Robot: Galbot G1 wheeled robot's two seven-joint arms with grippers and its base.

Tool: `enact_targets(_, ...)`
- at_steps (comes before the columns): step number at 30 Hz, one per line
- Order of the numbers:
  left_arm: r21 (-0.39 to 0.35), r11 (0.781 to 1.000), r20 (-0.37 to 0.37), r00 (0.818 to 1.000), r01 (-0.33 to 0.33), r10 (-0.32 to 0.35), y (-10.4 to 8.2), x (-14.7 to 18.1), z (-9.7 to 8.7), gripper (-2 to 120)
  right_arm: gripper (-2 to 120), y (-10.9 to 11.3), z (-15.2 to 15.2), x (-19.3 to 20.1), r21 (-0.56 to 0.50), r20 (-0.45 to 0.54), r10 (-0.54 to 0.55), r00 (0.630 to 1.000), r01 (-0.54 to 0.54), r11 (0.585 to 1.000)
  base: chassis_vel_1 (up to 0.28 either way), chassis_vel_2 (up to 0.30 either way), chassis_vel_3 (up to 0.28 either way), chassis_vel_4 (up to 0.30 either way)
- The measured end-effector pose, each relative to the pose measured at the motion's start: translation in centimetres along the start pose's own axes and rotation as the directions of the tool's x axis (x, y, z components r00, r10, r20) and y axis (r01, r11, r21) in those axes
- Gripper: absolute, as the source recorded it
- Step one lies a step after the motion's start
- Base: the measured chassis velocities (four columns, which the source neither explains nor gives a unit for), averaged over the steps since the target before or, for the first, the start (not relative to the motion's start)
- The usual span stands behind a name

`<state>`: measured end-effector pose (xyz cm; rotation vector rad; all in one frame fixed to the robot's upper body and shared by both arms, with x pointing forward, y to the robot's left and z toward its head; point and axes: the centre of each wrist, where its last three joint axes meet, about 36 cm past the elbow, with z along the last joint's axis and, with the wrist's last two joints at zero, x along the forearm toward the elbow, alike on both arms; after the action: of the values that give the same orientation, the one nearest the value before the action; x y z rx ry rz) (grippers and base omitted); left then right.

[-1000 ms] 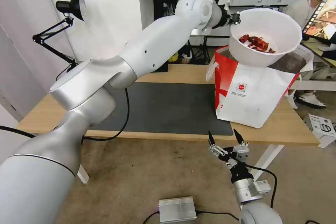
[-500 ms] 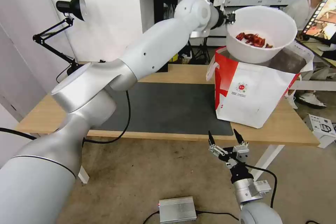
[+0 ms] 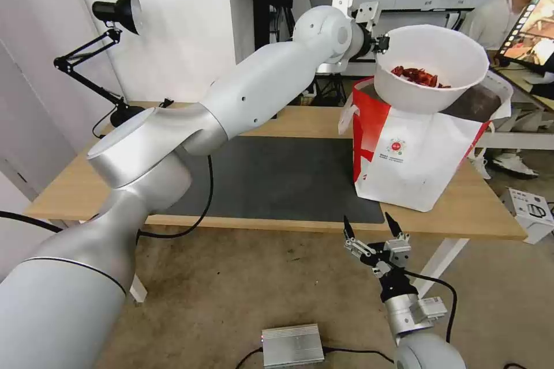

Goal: Pick up the trash from the table and place it into the takeout bag.

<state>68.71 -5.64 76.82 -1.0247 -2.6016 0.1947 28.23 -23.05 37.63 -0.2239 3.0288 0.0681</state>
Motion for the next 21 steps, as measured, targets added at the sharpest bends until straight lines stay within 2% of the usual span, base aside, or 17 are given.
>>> enact_targets(4,0.023,1.000,0.001,1.000,0.014,-0.014,-0.4,0.3,-0.6,13,100,0.0,0.0,0.0,0.000,0.000,0.000,1.000,0.000,1.000,0.000,0.000,0.000,0.000)
enact_targets(8,0.019,1.000,-0.005,1.000,0.021,-0.021,-0.5,0.3,-0.7,0,100,0.0,0.0,0.0,0.000,0.000,0.000,1.000,0.000,1.000,0.000,0.000,0.000,0.000)
enact_targets(11,0.014,1.000,-0.012,1.000,0.017,-0.017,-0.6,0.3,-0.5,0,100,0.0,0.0,0.0,0.000,0.000,0.000,1.000,0.000,1.000,0.000,0.000,0.000,0.000)
enact_targets(16,-0.003,1.000,-0.031,1.000,0.006,-0.006,-1.0,0.1,0.0,19,100,0.0,0.0,0.0,0.000,0.000,0.000,1.000,0.000,1.000,0.000,0.000,0.000,0.000)
enact_targets(17,-0.003,1.000,-0.031,1.000,0.006,-0.006,-1.0,0.1,0.0,19,100,0.0,0.0,0.0,0.000,0.000,0.000,1.000,0.000,1.000,0.000,0.000,0.000,0.000)
enact_targets(21,-0.023,1.000,-0.043,0.999,0.002,-0.003,-1.3,0.0,0.2,39,100,0.0,0.0,0.0,0.000,0.000,0.000,1.000,0.000,1.000,0.000,0.000,0.000,0.000)
